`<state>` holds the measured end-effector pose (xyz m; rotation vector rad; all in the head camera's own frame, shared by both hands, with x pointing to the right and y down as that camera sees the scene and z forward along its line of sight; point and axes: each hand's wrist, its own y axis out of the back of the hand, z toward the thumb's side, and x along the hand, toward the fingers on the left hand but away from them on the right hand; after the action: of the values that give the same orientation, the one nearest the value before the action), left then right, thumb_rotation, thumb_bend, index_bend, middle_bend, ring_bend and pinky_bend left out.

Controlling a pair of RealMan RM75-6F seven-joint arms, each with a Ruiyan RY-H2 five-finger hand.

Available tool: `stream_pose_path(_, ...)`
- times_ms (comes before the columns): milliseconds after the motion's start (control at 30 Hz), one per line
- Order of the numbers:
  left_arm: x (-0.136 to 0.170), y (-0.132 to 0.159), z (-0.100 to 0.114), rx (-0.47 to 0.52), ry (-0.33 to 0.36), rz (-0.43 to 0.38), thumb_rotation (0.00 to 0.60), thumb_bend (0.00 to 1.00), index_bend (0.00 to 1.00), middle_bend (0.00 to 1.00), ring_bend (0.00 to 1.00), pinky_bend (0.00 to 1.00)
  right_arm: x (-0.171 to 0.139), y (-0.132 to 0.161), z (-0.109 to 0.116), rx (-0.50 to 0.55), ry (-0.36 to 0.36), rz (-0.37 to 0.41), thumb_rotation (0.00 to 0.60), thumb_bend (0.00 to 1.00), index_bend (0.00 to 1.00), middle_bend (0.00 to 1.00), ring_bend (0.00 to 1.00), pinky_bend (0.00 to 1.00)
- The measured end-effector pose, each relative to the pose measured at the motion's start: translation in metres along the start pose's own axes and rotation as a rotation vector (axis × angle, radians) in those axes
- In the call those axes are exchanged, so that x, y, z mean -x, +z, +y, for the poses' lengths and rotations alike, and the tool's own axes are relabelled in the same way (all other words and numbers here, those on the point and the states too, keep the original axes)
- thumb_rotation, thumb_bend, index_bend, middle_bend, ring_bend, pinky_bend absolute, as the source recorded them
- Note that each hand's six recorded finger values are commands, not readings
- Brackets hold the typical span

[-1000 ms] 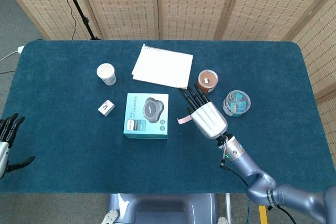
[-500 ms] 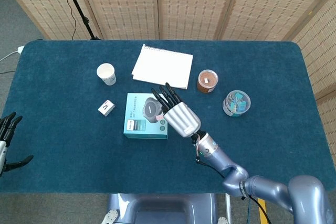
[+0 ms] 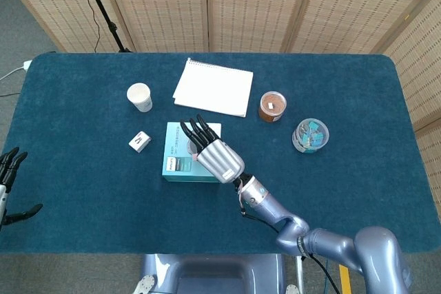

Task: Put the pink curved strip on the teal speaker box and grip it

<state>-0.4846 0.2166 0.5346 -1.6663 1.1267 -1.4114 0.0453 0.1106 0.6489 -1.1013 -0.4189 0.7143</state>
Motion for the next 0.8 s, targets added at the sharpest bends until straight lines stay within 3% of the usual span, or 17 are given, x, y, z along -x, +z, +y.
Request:
stream_pose_path(467, 0.0, -0.001, 0.0, 0.004, -0.005, 0.003, 0.6, 0.0, 0.0, 0.0, 0.0, 0.0, -0.002, 0.014, 0.002, -0.024, -0.039, 0.02, 0.6, 0.56, 0.65, 0.0, 0.0, 0.0)
stream_pose_path(800, 0.002, -0.002, 0.002, 0.012, -0.005, 0.003, 0.6, 0.0, 0.0, 0.0, 0.0, 0.0, -0.003, 0.018, 0.0, -0.029, -0.017, 0.025, 0.6, 0.56, 0.35, 0.0, 0.0, 0.0)
